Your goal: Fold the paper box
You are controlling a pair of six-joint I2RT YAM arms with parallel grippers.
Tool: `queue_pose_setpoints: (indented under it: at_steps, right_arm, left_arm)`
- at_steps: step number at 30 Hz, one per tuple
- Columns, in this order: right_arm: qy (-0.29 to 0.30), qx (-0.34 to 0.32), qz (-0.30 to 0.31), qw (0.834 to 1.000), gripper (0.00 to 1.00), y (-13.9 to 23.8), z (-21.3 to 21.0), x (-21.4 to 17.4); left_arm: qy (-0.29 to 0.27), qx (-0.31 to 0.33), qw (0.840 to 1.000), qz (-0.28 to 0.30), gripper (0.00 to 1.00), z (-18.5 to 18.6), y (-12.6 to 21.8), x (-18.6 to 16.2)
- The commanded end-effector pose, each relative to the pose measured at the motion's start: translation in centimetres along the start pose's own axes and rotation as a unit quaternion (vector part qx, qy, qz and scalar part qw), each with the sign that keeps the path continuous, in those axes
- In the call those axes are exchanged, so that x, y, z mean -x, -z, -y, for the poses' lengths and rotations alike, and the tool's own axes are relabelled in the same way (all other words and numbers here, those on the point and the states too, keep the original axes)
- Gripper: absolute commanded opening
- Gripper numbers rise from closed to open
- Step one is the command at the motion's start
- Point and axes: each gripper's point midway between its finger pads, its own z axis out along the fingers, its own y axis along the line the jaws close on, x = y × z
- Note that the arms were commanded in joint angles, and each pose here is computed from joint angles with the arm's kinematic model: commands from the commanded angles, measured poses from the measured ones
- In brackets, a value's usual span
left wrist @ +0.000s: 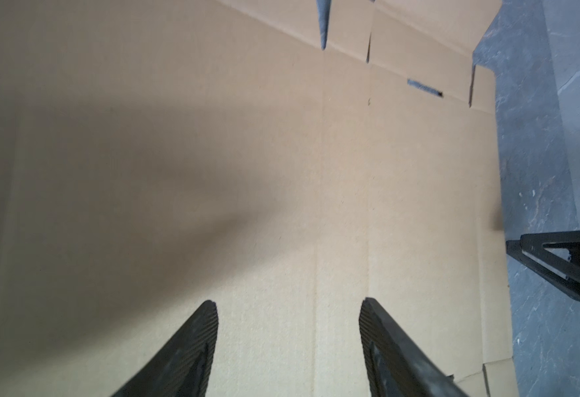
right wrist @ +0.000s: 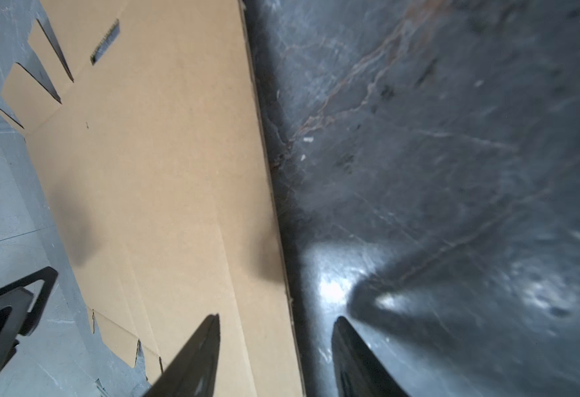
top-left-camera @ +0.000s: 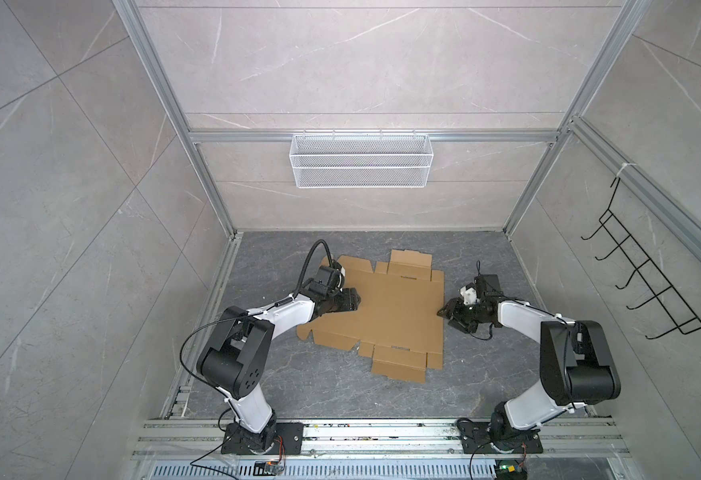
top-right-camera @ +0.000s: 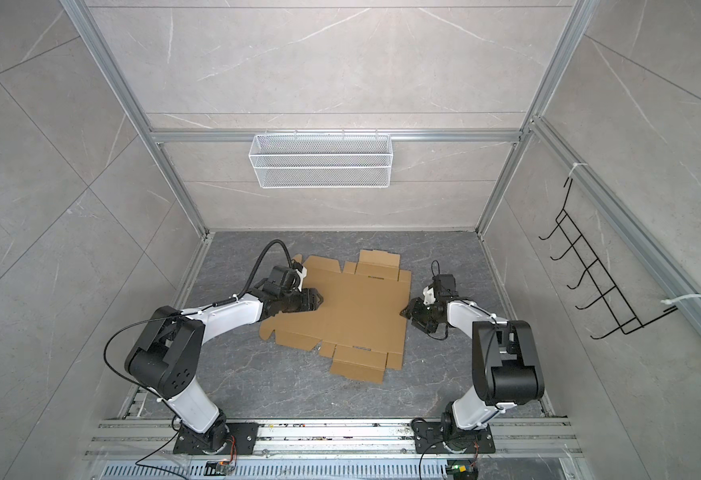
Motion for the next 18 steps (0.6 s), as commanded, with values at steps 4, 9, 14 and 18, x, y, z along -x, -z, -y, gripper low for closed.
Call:
queue_pose_setpoints:
  at_steps: [4,9,14,18]
  right_arm:
    - [0.019,0.025,-0.006,0.999,0.53,-1.4,0.0,-0.2]
    - [0.026,0.052,-0.005,0.998,0.49,-1.9,-0.6,-0.1]
    - [0.039,0.078,0.005,0.996,0.39,-1.4,-2.1,0.5]
    - [0.054,0.080,0.001,0.995,0.33,-1.1,-3.3,0.3]
  left_arm:
    - [0.014,-0.011,1.000,0.006,0.68,-0.2,0.2,-0.5]
    - [0.035,-0.014,0.999,0.001,0.67,-0.7,0.2,-1.9]
    - [0.067,-0.014,0.998,-0.009,0.65,-1.4,0.4,-3.8]
    - [0.090,-0.017,0.996,-0.010,0.64,-1.5,0.6,-5.2]
